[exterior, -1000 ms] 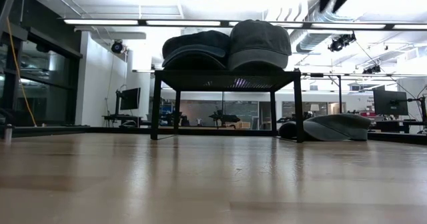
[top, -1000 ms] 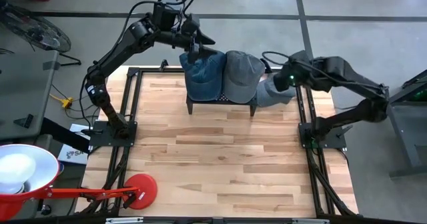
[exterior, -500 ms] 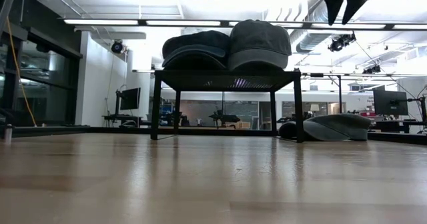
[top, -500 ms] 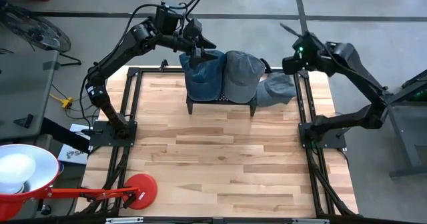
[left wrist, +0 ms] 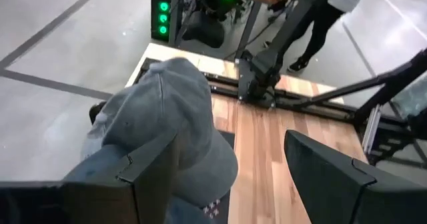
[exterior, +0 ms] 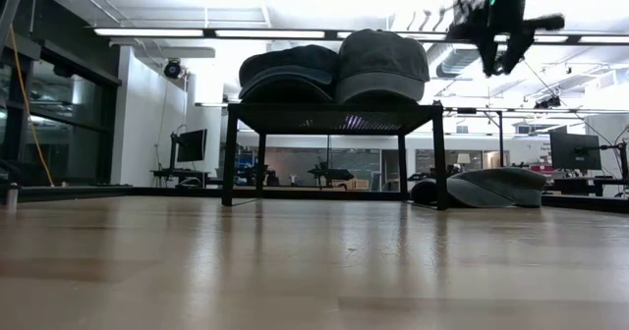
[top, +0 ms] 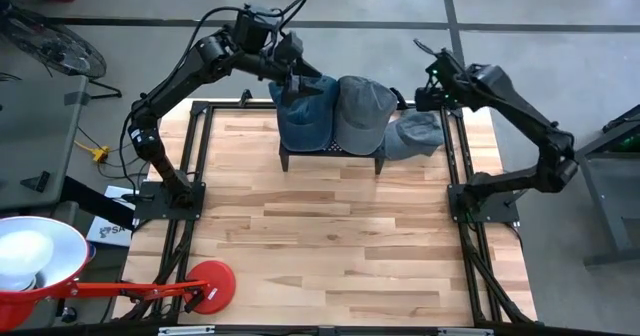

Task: Pick & Place hat
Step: Stack the gray cap on top of the stacked gray caps on the shelf

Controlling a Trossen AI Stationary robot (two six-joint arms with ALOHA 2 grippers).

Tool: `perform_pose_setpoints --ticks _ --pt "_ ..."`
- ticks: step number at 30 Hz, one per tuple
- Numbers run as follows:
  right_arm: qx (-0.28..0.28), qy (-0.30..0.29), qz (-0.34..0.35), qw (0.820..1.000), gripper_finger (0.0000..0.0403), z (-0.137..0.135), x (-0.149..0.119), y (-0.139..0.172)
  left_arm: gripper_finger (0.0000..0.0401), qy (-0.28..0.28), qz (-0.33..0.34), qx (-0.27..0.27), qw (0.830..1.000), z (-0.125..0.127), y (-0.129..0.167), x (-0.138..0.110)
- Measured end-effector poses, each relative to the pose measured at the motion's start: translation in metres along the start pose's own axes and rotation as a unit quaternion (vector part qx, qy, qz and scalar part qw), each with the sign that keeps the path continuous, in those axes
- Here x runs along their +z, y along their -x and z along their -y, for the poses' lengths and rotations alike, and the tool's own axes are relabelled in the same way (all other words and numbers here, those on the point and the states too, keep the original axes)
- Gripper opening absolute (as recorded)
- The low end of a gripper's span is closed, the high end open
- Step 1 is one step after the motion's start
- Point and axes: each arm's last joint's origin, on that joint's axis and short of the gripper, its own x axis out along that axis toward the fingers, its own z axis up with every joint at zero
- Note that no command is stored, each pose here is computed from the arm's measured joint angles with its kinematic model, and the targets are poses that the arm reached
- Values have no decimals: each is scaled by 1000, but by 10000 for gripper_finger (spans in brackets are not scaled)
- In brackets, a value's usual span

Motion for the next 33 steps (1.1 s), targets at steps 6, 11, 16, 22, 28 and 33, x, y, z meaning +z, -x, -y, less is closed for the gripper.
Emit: perform_pose_setpoints --ticks 6,11,16,22,28,33 --pt "15 -56 -51 997 176 -9 -20 -52 266 -23 -26 -8 999 1 0 -6" --pt "-24 -84 -54 995 178 -10 -40 -86 266 -43 -39 -15 998 1 0 -8" --pt "-38 -127 -54 990 173 -8 -55 -112 266 -51 -49 -16 997 1 0 -11" --pt "-40 -176 -44 983 177 -4 -67 -136 266 -58 -54 -17 997 1 0 -12" --pt "-30 -217 -7 976 201 3 -67 -155 266 -62 -56 -18 996 1 0 -12" --pt "-29 -223 26 974 232 4 -68 -162 266 -66 -72 -19 995 1 1 -16"
